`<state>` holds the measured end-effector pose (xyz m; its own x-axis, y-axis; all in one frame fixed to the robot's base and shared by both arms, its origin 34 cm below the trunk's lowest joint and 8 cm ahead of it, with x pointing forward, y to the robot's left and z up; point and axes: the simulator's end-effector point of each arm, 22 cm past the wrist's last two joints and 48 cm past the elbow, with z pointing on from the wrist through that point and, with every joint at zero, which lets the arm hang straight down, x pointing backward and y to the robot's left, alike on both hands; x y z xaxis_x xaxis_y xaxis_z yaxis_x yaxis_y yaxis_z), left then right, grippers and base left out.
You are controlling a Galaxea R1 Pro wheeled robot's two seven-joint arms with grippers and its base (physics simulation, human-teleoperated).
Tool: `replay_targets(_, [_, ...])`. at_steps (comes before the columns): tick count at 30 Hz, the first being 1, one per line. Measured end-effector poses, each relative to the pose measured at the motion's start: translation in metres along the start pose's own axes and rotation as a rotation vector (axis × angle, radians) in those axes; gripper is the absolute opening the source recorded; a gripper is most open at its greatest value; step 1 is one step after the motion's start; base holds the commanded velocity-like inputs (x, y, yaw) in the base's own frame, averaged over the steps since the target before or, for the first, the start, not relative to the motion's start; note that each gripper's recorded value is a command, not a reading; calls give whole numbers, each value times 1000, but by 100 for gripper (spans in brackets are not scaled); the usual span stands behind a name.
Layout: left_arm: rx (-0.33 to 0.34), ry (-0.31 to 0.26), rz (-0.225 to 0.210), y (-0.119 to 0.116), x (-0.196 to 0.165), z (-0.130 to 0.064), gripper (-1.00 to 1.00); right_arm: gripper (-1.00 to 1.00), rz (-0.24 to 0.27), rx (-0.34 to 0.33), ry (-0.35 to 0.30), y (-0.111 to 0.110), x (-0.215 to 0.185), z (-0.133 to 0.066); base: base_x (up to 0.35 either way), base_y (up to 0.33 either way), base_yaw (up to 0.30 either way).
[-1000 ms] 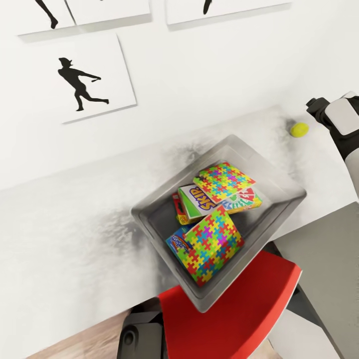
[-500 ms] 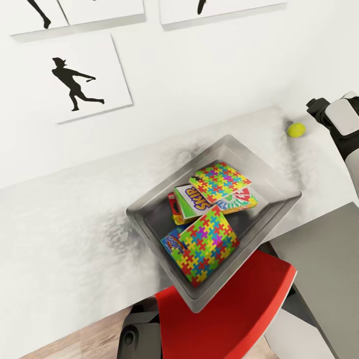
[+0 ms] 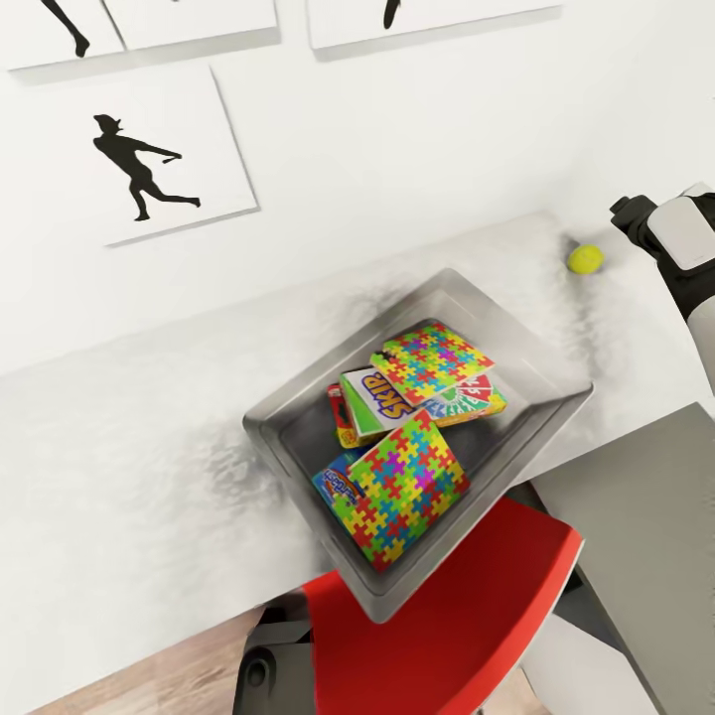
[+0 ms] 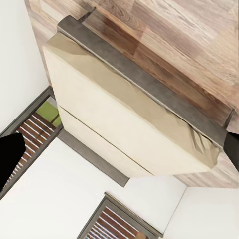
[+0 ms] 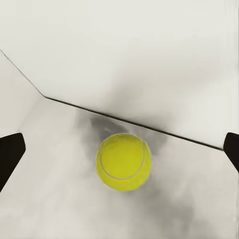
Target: Put all the toys in the child's room - the three board games (two on the bed and one on the table), the two jigsaw puzzles on the table, and the tennis ball on the table - inside the toy box on the table in the child's room.
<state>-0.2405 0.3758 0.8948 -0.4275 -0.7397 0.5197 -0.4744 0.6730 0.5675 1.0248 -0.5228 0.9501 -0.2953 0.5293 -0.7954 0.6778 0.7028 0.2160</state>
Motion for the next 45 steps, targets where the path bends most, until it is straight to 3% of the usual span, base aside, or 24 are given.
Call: replay_targets(45, [3,-5,-1,-2,-3,0,100,100,-9,-30,9,11,7,-1,0,-28,0])
